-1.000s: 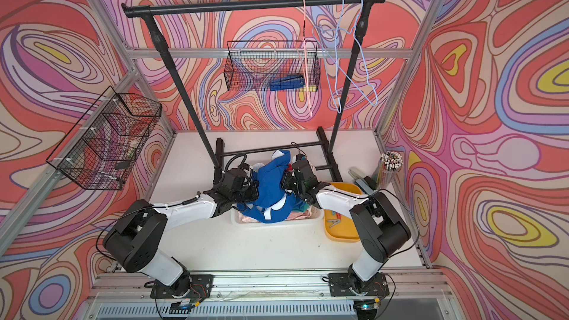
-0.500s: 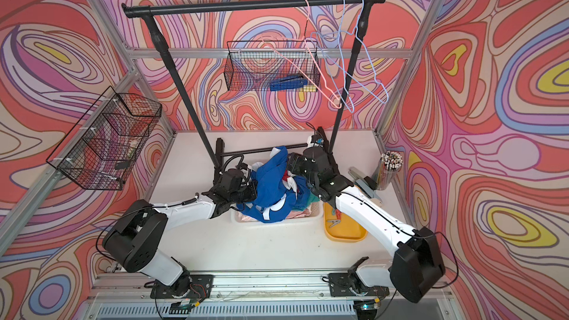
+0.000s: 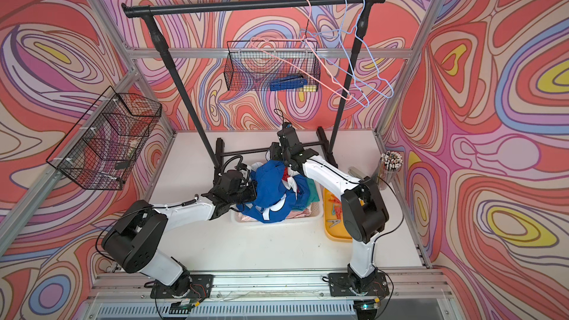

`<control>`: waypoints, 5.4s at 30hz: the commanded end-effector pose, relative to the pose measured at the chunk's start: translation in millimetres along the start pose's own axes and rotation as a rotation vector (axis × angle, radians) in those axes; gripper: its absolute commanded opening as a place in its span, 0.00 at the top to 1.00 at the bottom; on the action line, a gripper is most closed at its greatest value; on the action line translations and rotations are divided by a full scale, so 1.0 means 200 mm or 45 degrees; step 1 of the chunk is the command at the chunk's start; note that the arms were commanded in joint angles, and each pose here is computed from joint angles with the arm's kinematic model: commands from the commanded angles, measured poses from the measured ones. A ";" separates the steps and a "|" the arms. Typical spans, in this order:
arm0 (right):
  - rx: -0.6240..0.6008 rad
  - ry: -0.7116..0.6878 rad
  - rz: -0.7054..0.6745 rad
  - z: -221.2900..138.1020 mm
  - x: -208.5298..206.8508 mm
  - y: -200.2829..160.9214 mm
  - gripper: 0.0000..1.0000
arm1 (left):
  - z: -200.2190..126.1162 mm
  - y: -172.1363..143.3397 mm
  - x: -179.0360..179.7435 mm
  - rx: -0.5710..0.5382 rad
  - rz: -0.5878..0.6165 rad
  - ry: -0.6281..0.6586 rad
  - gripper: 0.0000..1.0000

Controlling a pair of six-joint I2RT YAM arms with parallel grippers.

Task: Remove the clothespins securing jackets to the hanger
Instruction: Adjust the jacket in the basket.

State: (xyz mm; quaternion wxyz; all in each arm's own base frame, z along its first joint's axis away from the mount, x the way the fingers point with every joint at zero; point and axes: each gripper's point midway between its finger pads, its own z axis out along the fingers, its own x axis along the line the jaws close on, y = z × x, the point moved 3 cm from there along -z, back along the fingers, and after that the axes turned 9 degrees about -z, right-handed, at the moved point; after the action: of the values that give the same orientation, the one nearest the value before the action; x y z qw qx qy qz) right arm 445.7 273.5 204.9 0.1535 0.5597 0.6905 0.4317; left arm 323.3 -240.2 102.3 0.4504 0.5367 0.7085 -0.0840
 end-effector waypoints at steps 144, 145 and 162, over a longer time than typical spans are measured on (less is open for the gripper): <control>-0.377 -0.459 -0.017 -1.01 -0.44 -0.06 0.02 | -1.14 0.34 -0.48 -0.494 0.692 0.220 0.00; -0.390 -0.520 -0.008 -1.02 -0.48 -0.08 0.02 | -1.16 0.34 -0.44 -0.534 0.702 0.252 0.00; -0.635 -1.011 -0.237 -0.91 -0.93 -0.37 0.02 | -1.10 0.44 0.27 -1.238 0.536 0.966 0.00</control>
State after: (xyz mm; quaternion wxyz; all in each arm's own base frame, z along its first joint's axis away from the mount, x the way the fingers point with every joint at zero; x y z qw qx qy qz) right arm 321.2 36.6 171.5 0.5236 0.5804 0.5559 0.2828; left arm 268.8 -52.9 207.0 0.3607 0.4704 0.6567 0.4662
